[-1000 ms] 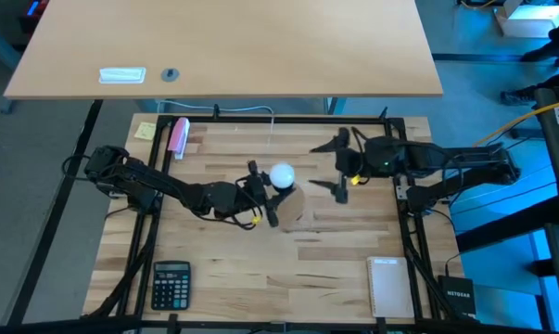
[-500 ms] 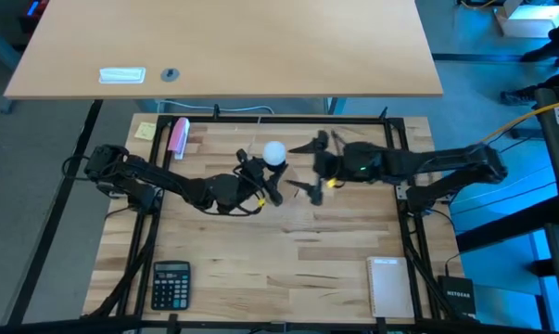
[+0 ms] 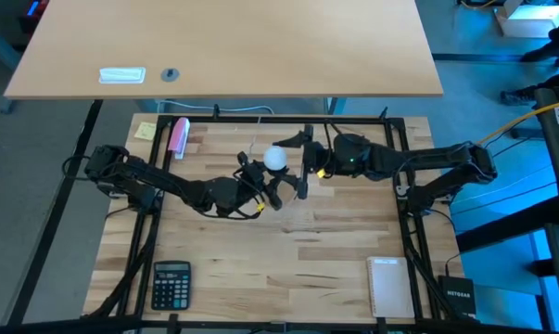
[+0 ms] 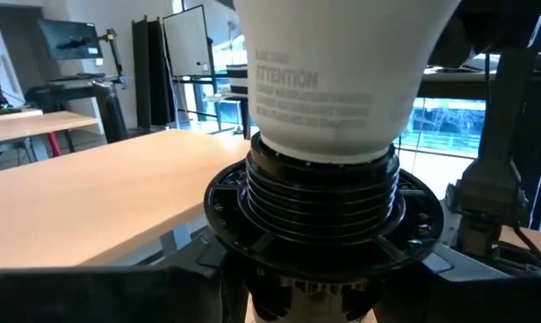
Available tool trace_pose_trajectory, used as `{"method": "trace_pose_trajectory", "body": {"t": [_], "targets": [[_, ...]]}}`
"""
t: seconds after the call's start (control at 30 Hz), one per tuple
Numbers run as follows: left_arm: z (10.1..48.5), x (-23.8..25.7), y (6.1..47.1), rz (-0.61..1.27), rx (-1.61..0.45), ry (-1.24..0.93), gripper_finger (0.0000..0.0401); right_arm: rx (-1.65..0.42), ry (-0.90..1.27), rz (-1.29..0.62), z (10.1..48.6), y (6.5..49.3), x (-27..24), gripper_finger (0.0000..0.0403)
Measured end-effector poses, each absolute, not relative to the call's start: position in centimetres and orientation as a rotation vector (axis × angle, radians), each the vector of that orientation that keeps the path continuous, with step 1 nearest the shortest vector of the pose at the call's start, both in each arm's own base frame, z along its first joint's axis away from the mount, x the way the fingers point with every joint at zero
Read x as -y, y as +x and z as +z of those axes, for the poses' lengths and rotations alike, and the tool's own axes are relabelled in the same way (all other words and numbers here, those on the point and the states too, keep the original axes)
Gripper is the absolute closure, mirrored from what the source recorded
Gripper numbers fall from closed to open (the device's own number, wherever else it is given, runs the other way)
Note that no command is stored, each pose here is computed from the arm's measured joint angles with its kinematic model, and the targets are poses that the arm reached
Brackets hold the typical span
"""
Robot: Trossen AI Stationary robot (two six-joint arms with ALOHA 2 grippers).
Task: Screw lightbulb
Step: Remove the white lightbulb from the brown lamp
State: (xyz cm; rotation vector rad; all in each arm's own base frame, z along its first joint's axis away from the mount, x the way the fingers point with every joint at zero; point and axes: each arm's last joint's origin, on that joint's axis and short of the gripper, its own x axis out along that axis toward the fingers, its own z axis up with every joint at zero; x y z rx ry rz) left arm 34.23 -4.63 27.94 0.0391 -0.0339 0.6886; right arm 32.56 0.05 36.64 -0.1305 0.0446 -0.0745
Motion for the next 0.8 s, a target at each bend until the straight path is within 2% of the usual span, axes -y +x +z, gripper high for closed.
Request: {"method": "trace_pose_trajectory", "body": {"t": [0.17, 0.37, 0.53, 0.8], "targets": [[28.0, 4.6, 34.2, 0.688, 0.036, 0.037, 0.0248, -0.041, -0.136, -0.078, 36.5, 32.7, 0.1, 0.0067], [28.0, 4.6, 34.2, 0.684, 0.033, 0.046, 0.0248, -0.046, -0.166, -0.072, 36.4, 32.8, 0.0, 0.0146], [28.2, 5.1, 34.3, 0.596, 0.044, 0.066, 0.0248, -0.051, -0.168, 0.024, 36.3, 32.8, -0.2, 0.0204], [28.2, 6.3, 34.4, 0.386, 0.046, 0.115, 0.0248, -0.075, -0.124, 0.258, 36.8, 31.6, -0.9, 0.0224]]}}
